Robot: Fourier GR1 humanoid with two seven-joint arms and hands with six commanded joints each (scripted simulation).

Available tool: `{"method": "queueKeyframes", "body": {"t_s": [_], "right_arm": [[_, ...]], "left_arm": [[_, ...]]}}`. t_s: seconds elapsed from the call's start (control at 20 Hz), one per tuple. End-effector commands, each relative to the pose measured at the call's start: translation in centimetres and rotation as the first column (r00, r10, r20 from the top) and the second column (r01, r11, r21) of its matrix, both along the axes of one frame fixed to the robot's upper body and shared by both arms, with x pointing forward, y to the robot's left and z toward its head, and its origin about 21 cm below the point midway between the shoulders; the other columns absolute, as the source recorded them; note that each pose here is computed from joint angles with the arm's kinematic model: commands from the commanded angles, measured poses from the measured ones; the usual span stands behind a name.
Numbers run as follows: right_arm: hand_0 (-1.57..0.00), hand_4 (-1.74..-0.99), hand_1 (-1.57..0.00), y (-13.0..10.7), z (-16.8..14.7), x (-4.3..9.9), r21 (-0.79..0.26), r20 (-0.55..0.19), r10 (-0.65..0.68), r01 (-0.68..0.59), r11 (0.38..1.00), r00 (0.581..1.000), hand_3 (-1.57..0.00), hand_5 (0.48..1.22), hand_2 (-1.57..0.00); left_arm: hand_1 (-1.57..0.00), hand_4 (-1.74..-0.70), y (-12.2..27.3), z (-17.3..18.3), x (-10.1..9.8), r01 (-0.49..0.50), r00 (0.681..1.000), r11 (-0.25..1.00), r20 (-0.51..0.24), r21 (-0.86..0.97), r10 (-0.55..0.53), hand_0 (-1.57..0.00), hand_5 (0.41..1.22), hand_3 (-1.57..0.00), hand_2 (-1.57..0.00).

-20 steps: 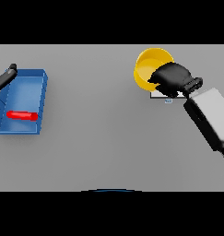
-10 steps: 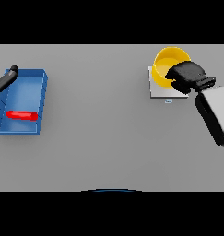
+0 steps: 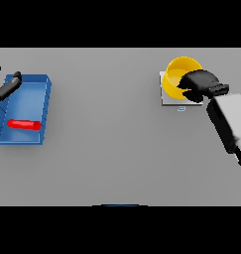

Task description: Pick up the red beaker and tilt it to pour out 1 green nut into yellow bowl. Pick up the yellow bowl and place it on the metallic measuring scale.

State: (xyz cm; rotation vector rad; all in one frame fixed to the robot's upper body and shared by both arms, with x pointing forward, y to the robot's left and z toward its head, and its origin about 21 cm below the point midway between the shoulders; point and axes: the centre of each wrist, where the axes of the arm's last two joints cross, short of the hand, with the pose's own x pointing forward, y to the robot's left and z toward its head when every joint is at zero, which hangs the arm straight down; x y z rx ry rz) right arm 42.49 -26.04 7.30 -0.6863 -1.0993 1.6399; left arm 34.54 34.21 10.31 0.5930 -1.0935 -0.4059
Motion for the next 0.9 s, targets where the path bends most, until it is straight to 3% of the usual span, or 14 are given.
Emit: {"method": "queueKeyframes", "body": {"t_s": [0.0,0.05,0.1,0.2,0.35,0.55,0.85], "right_arm": [[-1.4,-1.741,-1.57,-0.46,0.07,-0.03,0.001,-0.006,0.005,-0.005,1.0,1.0,-1.36,1.221,-1.39],[-1.33,-1.741,-1.46,-0.63,0.11,-0.02,0.007,-0.017,-0.002,0.002,1.0,1.0,-1.2,1.221,-1.42],[-1.13,-1.701,-1.32,-0.36,0.09,0.04,0.016,-0.017,-0.006,0.007,1.0,1.0,-1.06,1.221,-1.33],[-0.72,-1.619,-0.98,-0.33,0.25,0.09,0.037,-0.033,-0.014,0.015,0.999,0.999,-0.83,1.072,-1.04],[-0.37,-1.539,-0.58,-0.72,0.26,0.07,0.013,-0.052,-0.039,0.039,0.999,0.998,-0.61,0.933,-0.69],[-0.15,-1.469,-0.24,-0.83,0.33,0.05,-0.013,-0.047,0.012,-0.013,1.0,0.999,-0.45,0.842,-0.37],[-0.04,-1.41,-0.06,-0.72,-0.12,-0.09,-0.032,-0.083,-0.03,0.028,0.999,0.996,-0.27,0.759,-0.1]], "left_arm": [[0.0,-0.73,0.23,0.26,0.12,-0.006,1.0,1.0,-0.002,0.006,0.006,0.0,0.715,0.0,0.0],[0.0,-0.73,0.2,0.33,0.33,-0.007,1.0,1.0,-0.003,-0.002,0.007,0.0,0.717,0.0,0.0],[0.0,-0.73,0.36,0.69,0.2,-0.007,1.0,1.0,0.007,-0.003,0.007,0.0,0.72,0.0,0.0],[0.0,-0.73,0.07,0.24,0.44,-0.005,1.0,1.0,-0.003,-0.005,0.005,0.0,0.728,0.0,0.0],[0.0,-0.73,0.46,-0.06,0.45,-0.001,1.0,1.0,-0.004,-0.007,0.001,0.0,0.717,0.0,0.0],[0.0,-0.72,0.28,0.02,0.52,-0.002,1.0,1.0,-0.001,-0.012,0.002,0.0,0.703,0.0,0.0],[0.0,-0.72,0.09,0.0,0.47,-0.001,1.0,1.0,0.0,-0.01,0.001,0.0,0.693,0.0,0.0]]}}
